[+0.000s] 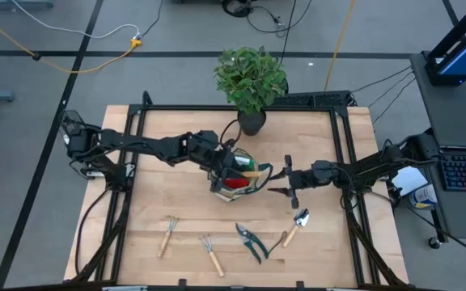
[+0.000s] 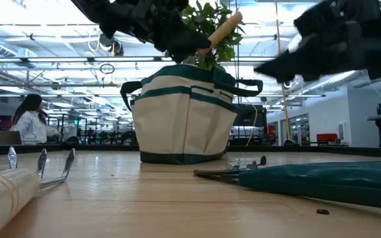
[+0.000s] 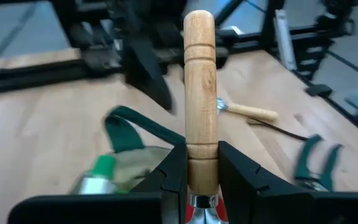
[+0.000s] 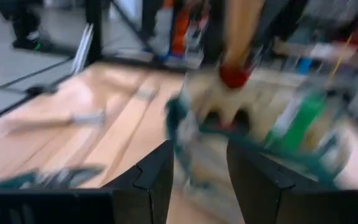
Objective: Pick & Place Garden tools in Gardening bag
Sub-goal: Put the top hand trowel in the gardening bag
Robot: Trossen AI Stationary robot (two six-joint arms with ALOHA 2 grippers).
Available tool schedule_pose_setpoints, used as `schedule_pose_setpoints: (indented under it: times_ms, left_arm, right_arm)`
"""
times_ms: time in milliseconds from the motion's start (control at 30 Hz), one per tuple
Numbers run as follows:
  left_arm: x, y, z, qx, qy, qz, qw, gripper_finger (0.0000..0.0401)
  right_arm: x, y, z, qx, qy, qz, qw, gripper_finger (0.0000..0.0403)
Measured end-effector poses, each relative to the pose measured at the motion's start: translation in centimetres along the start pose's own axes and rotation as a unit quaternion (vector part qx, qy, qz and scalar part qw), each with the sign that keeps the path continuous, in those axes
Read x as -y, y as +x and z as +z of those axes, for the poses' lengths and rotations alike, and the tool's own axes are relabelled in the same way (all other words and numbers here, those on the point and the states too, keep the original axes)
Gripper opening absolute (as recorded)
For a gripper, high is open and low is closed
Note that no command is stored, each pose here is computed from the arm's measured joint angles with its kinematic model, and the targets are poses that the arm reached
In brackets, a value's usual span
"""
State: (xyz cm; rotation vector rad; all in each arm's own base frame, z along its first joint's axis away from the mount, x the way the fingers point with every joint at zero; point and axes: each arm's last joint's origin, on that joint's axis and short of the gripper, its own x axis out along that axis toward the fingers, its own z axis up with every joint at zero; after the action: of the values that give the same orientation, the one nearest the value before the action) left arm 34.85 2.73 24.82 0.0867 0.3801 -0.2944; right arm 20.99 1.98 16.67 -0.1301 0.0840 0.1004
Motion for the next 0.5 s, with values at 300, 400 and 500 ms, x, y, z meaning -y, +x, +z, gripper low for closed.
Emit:
schedule_pose_setpoints:
  times_ms: [300,400,500]
  left_arm:
    - [-0.1,-0.1,0.3,0.020,0.049,-0.027,0.998,0.0063]
    - [-0.1,-0.1,0.3,0.025,0.053,-0.032,0.998,0.0063]
    - [-0.1,-0.2,0.3,0.027,0.058,-0.036,0.997,0.0063]
  right_arm:
    - [2.0,2.1,4.7,0.083,-0.140,-0.015,0.987,0.0144]
    - [3.4,3.9,6.5,0.013,-0.138,0.017,0.990,0.0144]
    - [4.1,4.5,8.0,-0.012,-0.147,0.029,0.989,0.0144]
